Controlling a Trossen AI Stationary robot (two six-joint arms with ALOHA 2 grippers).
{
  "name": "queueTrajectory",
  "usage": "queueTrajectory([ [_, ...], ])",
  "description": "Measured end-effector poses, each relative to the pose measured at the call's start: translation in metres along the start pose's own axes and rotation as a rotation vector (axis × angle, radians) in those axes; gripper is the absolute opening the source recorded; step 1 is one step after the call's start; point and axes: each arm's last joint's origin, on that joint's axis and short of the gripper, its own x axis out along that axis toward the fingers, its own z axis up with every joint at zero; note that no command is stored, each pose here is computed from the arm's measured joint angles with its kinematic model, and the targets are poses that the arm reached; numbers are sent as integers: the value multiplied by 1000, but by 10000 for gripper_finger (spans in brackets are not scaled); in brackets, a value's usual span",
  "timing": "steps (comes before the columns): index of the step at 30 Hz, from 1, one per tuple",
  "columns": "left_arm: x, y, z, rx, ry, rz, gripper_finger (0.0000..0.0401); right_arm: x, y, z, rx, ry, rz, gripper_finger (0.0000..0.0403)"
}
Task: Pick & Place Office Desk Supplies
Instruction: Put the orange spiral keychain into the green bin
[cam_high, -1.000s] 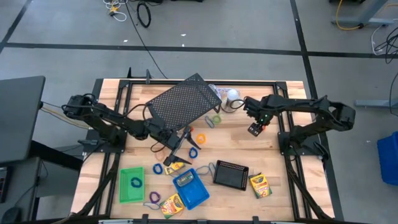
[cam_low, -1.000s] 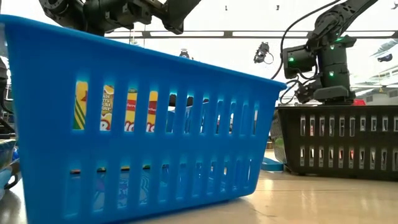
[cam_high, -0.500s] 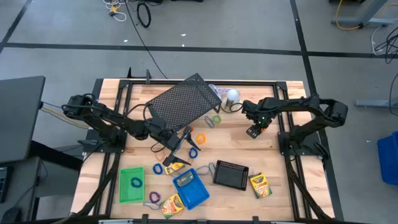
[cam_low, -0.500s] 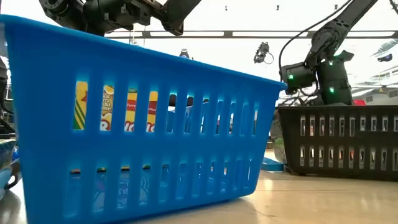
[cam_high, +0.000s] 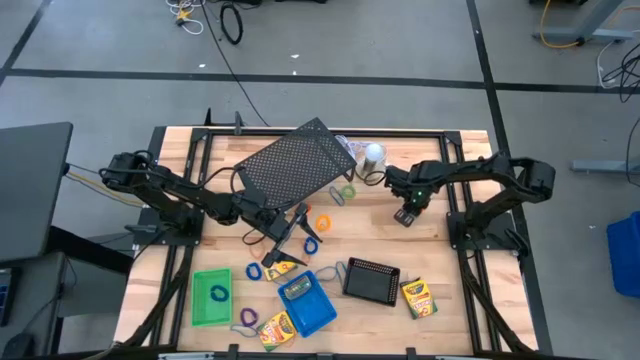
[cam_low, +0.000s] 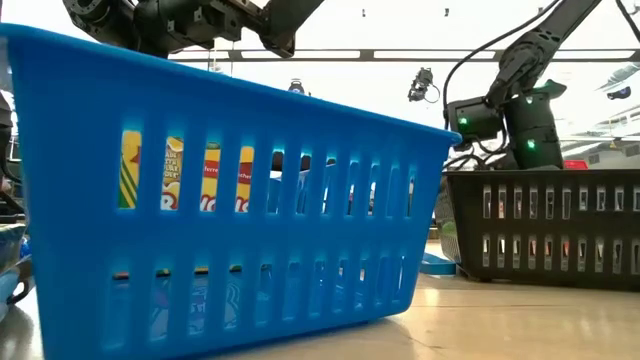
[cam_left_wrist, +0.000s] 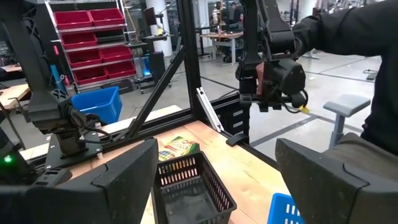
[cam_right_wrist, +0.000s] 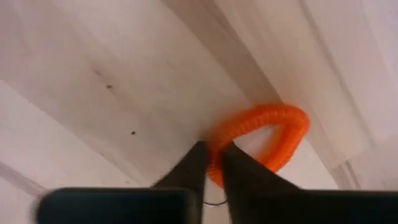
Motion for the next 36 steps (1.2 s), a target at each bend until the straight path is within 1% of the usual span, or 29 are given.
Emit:
queueTrajectory([
  [1,0,0,0,0,-2,-8,329,0,3,-1,-21,-9,-4,17],
  [5,0,-2,0,0,-8,-47,329,-5,15,-1,-85,-43,-39,12],
  [7,0,-2,0,0,-8,-47,329,-8,22,-1,-121,-70,-66,8],
  [9,0,-1,0,0,-8,-43,329,-11,30,2,-136,-113,-60,8],
  [12,0,-1,1,0,-9,-42,329,-21,49,14,-176,-262,36,6],
  [15,0,-1,1,-1,-9,-40,329,-21,60,12,-210,-268,90,6],
  [18,0,-1,1,-4,-8,-39,329,-35,76,19,-248,-370,158,6],
  [21,0,-1,1,-7,-9,-39,329,-40,87,18,-288,-395,177,6],
  [24,0,-1,1,-9,-8,-39,329,-57,104,23,-330,-509,231,6],
  [27,0,-1,0,-12,-2,-40,329,-66,120,21,-388,-565,271,6],
  [30,0,-1,0,-13,-2,-40,329,-84,140,19,-474,-662,332,6],
  [36,0,-1,-2,-23,17,-41,329,-109,174,3,-594,-763,424,6],
])
